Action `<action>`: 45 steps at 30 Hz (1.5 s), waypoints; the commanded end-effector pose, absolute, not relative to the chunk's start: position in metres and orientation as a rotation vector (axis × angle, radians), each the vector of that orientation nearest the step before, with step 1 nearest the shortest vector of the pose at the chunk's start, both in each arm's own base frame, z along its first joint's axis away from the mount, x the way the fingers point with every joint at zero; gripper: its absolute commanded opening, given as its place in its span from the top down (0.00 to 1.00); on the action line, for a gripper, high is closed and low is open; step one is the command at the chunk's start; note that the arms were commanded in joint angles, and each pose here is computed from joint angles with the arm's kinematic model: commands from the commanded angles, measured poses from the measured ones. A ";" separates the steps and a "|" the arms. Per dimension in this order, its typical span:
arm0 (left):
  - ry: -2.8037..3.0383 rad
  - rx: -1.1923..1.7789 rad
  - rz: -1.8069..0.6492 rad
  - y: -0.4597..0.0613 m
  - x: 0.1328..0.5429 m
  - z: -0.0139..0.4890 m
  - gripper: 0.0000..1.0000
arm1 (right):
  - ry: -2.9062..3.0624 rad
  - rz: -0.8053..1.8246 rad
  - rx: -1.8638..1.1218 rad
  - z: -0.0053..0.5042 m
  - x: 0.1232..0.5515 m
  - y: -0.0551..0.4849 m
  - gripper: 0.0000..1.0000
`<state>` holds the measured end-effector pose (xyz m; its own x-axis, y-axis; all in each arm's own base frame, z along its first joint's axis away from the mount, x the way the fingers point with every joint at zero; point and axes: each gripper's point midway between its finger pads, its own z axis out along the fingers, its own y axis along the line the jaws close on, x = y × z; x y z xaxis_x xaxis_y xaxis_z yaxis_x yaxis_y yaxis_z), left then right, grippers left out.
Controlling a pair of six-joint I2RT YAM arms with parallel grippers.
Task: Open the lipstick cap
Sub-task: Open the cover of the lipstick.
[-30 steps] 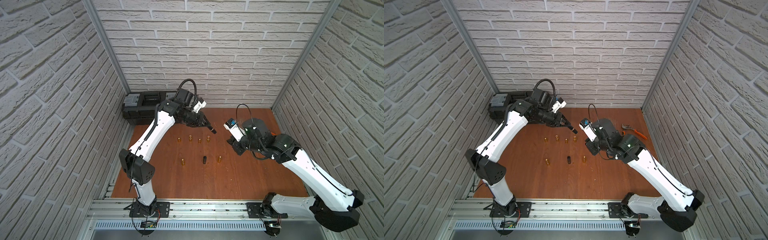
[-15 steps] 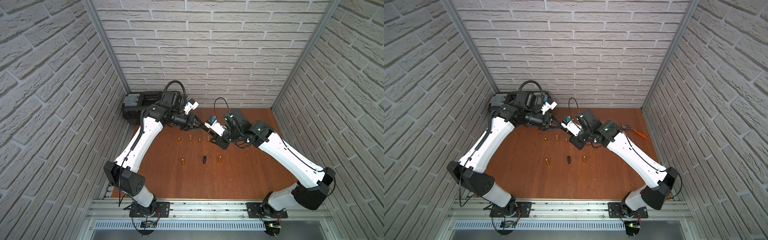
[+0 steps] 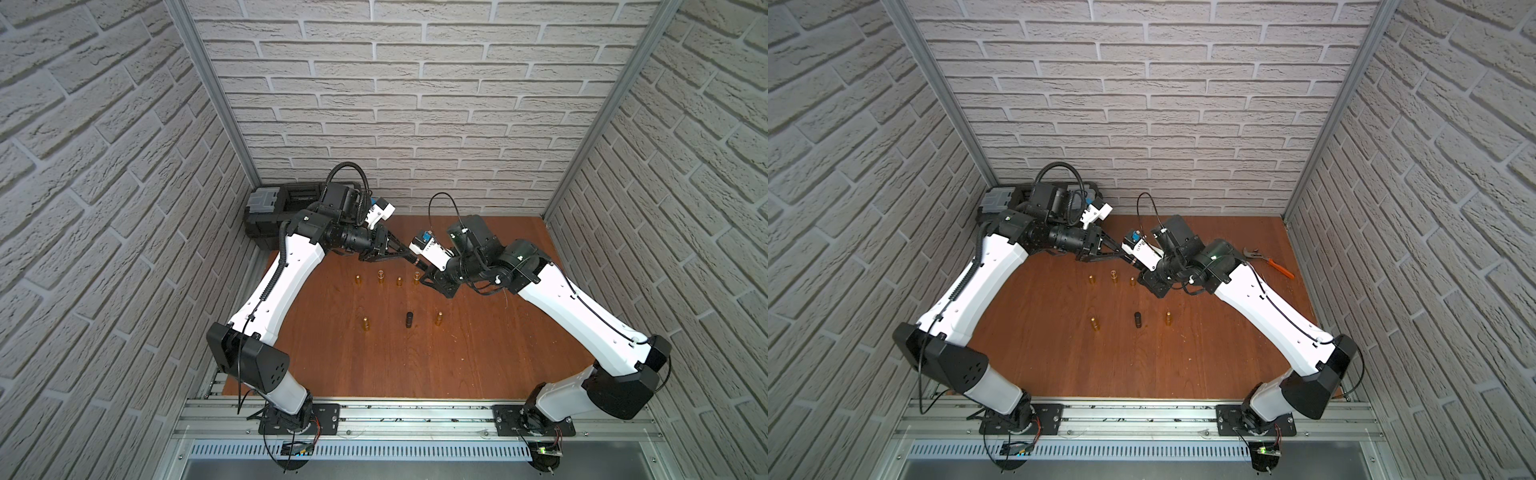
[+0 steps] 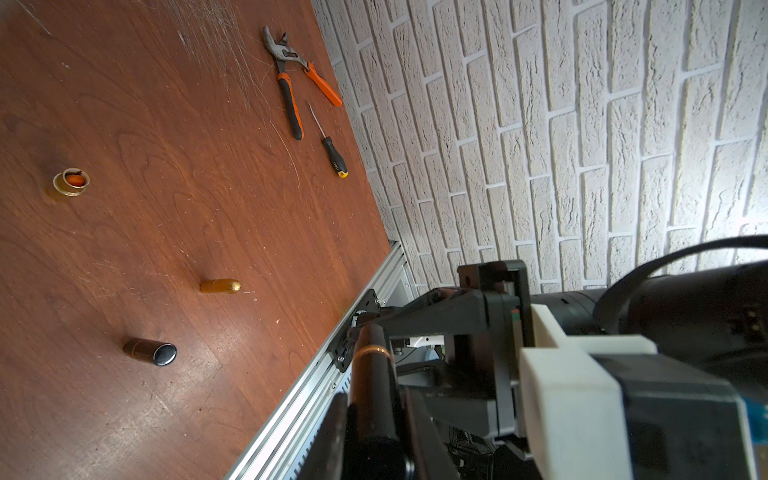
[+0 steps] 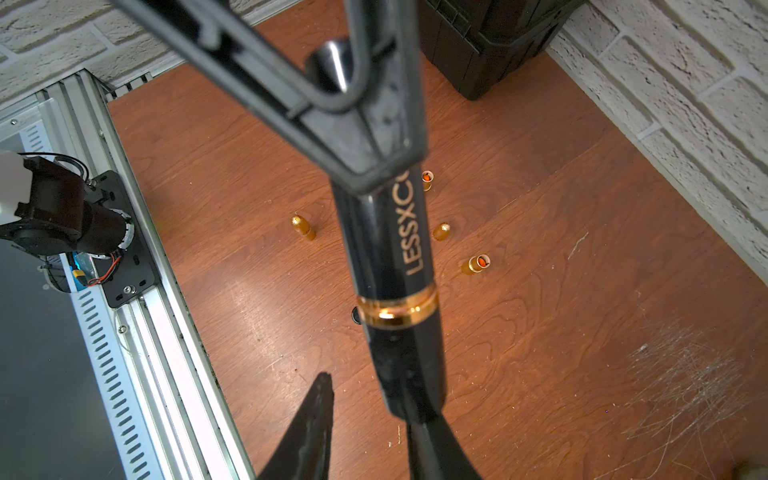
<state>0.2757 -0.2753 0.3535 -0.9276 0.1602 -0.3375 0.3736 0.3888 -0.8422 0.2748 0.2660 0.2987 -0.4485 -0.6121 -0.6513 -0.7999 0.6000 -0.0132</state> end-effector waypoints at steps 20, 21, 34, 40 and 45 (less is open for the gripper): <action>2.410 0.477 -1.622 -0.271 0.265 0.360 0.86 | 2.061 0.418 -1.106 0.332 0.299 0.292 0.72; 2.408 0.471 -1.622 -0.271 0.267 0.360 0.86 | 2.066 0.421 -1.111 0.330 0.298 0.292 0.73; 2.373 0.449 -1.637 -0.264 0.275 0.369 0.86 | 2.104 0.376 -1.094 0.320 0.293 0.278 0.74; 2.365 0.464 -1.649 -0.266 0.273 0.372 0.86 | 2.111 0.357 -1.091 0.317 0.295 0.277 0.66; 2.370 0.481 -1.653 -0.269 0.269 0.370 0.85 | 2.101 0.353 -1.089 0.318 0.296 0.277 0.68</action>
